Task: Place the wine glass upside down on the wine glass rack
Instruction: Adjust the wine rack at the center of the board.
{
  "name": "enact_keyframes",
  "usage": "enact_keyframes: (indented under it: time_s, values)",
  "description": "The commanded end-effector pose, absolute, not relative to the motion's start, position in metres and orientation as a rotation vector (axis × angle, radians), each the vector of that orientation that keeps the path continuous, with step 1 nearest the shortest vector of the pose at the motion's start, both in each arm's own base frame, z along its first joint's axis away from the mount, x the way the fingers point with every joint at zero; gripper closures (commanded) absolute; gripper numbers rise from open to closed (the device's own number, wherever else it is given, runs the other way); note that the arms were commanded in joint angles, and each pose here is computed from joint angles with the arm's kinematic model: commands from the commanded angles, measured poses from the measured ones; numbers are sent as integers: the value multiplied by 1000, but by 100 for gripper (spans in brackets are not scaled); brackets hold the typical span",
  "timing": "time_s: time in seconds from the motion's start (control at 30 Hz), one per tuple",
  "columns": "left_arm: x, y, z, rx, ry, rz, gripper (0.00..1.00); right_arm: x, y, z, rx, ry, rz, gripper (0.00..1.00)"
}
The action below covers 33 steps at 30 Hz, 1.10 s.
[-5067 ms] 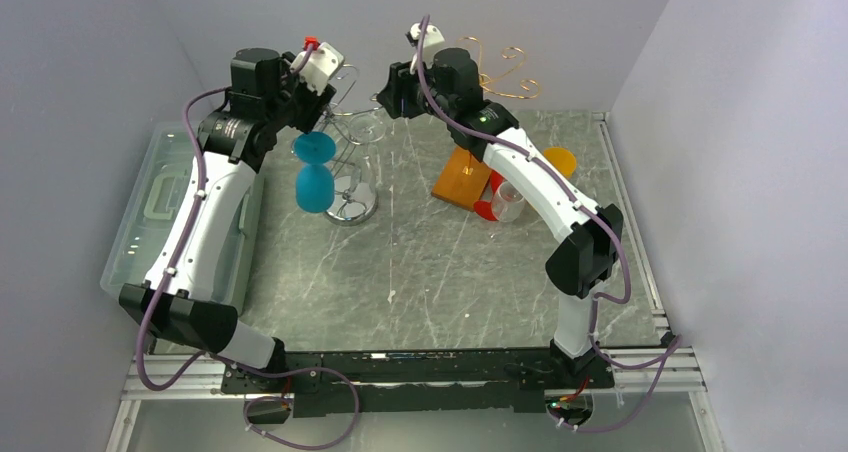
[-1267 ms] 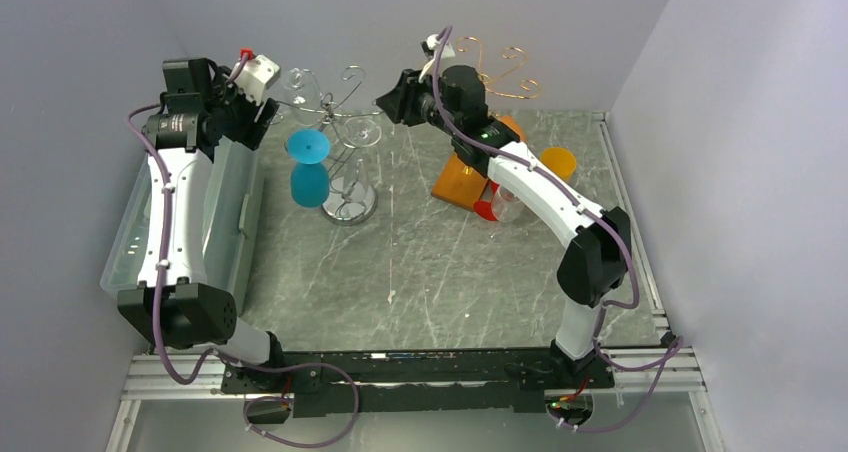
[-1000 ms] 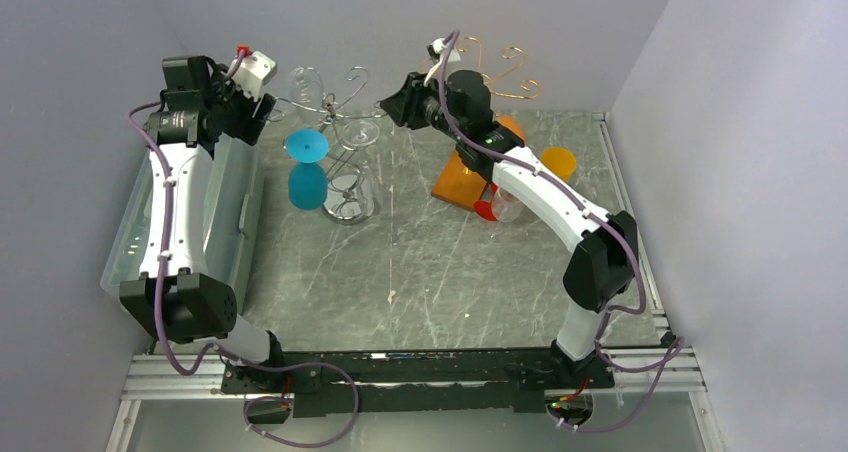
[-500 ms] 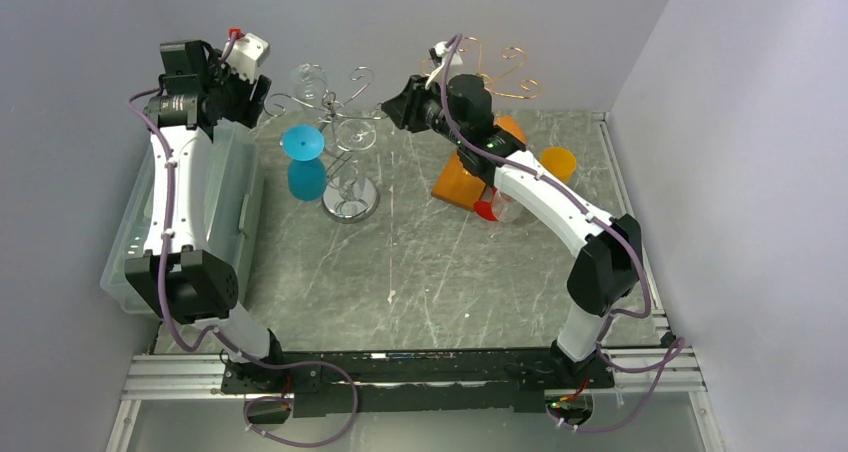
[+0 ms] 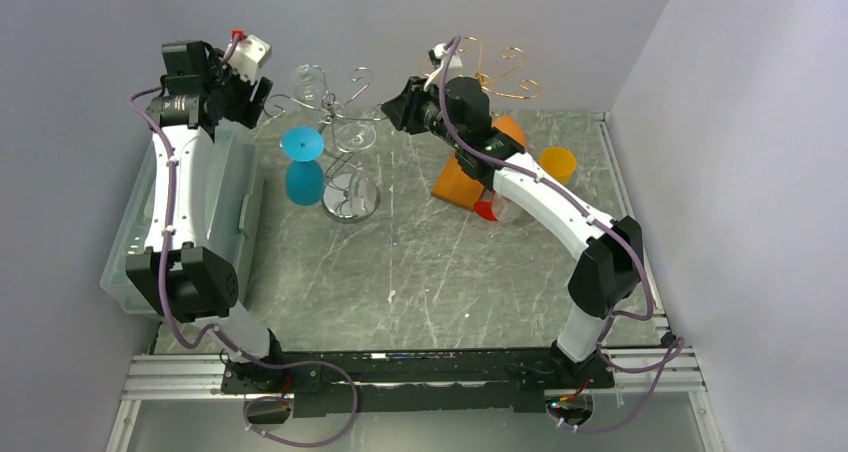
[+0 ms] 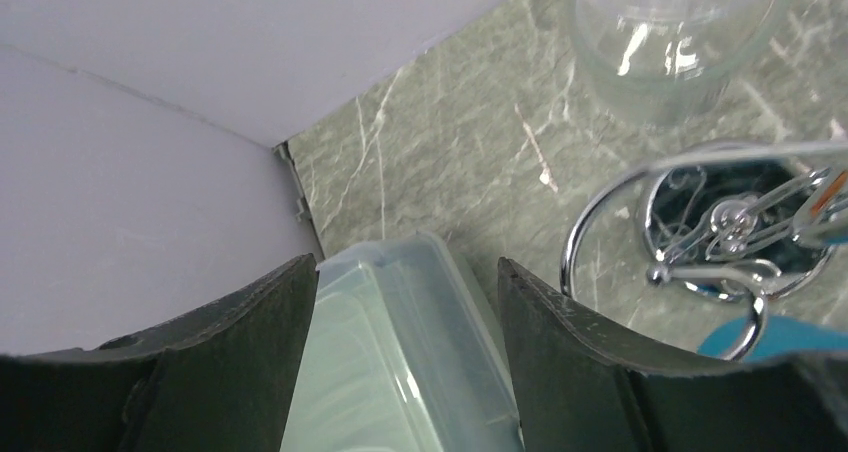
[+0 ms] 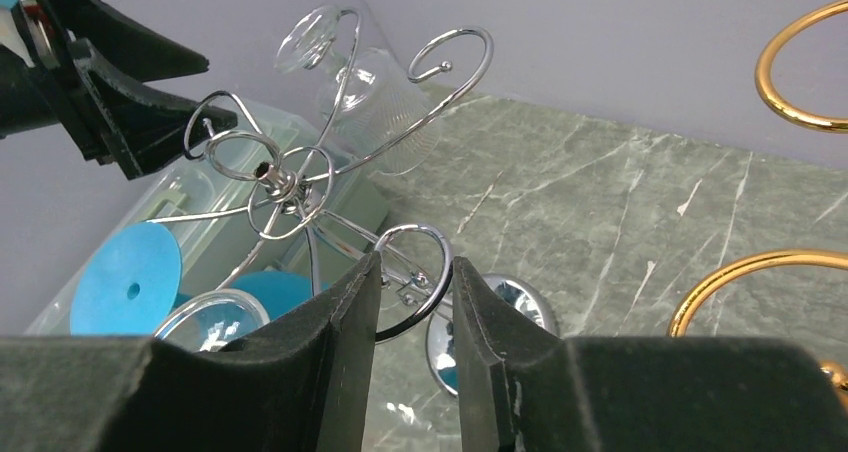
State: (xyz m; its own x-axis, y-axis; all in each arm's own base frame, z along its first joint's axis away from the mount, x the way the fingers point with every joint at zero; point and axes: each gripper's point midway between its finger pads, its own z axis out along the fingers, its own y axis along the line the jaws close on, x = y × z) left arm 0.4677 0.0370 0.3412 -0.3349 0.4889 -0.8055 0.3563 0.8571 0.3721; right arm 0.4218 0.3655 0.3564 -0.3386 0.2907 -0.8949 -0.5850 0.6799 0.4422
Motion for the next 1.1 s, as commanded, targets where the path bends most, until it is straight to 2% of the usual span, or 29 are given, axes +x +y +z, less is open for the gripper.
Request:
enact_keyframes:
  time_s: [0.0, 0.13, 0.3, 0.57, 1.07]
  values:
    - [437, 37, 335, 704, 1992, 195, 27, 412, 372, 358, -298, 1728, 891, 67]
    - [418, 31, 327, 698, 2019, 145, 21, 414, 371, 362, -299, 1725, 876, 67]
    - [408, 5, 344, 673, 1941, -8, 19, 414, 372, 362, -294, 1727, 882, 67]
    - [437, -3, 357, 622, 1916, -98, 22, 411, 372, 367, -283, 1722, 907, 68]
    - [474, 6, 361, 600, 1877, -56, 27, 387, 374, 365, -278, 1715, 967, 73]
